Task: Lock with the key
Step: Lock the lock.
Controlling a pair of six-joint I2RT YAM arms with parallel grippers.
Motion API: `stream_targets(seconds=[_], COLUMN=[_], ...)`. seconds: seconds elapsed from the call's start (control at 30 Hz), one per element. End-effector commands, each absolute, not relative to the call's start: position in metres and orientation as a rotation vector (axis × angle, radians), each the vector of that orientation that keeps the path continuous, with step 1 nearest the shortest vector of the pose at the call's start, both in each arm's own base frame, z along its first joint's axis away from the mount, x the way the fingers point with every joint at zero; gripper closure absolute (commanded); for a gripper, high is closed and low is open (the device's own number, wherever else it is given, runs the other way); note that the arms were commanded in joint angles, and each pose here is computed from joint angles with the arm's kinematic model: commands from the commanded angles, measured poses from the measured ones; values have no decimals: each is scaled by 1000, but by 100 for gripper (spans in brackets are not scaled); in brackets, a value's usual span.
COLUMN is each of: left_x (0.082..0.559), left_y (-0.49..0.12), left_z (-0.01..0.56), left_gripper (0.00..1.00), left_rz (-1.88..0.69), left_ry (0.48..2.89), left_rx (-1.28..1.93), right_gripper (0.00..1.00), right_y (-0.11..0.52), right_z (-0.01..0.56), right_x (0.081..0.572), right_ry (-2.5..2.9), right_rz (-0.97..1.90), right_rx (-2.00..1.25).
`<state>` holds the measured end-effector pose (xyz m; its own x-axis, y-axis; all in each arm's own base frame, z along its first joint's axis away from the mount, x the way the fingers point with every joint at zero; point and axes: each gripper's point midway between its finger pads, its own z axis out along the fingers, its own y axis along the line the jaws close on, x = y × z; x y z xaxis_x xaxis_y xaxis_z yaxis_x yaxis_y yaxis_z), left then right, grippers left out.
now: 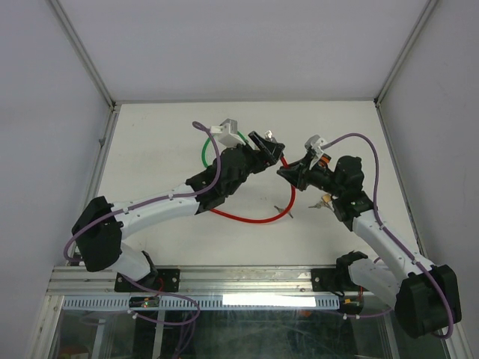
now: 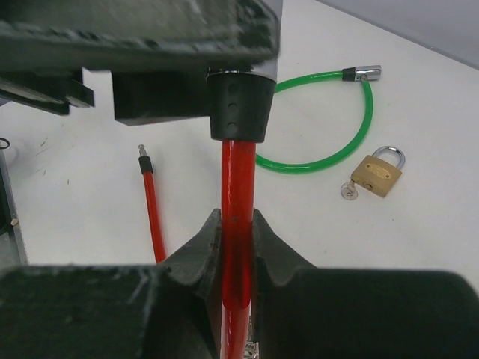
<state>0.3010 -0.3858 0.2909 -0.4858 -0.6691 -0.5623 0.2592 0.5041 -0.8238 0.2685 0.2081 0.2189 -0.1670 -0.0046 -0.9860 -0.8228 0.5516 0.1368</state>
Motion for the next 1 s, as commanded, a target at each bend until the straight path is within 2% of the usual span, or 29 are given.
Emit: stream_targets(seconds=[0.0, 0.27, 0.37, 0.43, 0.5, 0.6, 0.7, 0.73, 0.8, 0.87, 0.97], left_x=[307, 310, 307, 303, 297, 287, 273, 268, 258, 250, 235], left_y=[-395, -406, -406, -407, -408, -407, -401, -399, -398, -396, -392], left_z=[297, 298, 303, 311, 316, 326, 338, 344, 346, 354, 364], left_gripper=[32, 51, 67, 91, 100, 100, 100, 100, 100, 100, 100], left_rz=[-1139, -1160, -1174, -1200, -1228, -1271, -1300, -1308, -1312, -1337, -1403], left_ry=[1757, 1757, 1736, 1711, 1678, 1605, 1489, 1441, 1359, 1275, 1161], left_rx=[-400, -392, -361, -312, -250, -157, -34, 15, 134, 251, 404], right_gripper=[100, 100, 100, 100, 100, 100, 86, 86, 63, 51, 51], right_y=[213, 214, 216, 217, 218, 223, 227, 225, 232, 233, 232], right_z=[249, 248, 247, 247, 248, 248, 251, 252, 256, 261, 265], right_x=[272, 271, 269, 268, 265, 254, 243, 245, 220, 209, 214], right_ry=[1469, 1466, 1464, 1462, 1454, 1447, 1442, 1445, 1428, 1418, 1385], right_rz=[800, 789, 796, 798, 804, 852, 927, 922, 1095, 1185, 1167], right_rx=[-756, -774, -788, -799, -824, -881, -924, -918, -994, -1025, -1030])
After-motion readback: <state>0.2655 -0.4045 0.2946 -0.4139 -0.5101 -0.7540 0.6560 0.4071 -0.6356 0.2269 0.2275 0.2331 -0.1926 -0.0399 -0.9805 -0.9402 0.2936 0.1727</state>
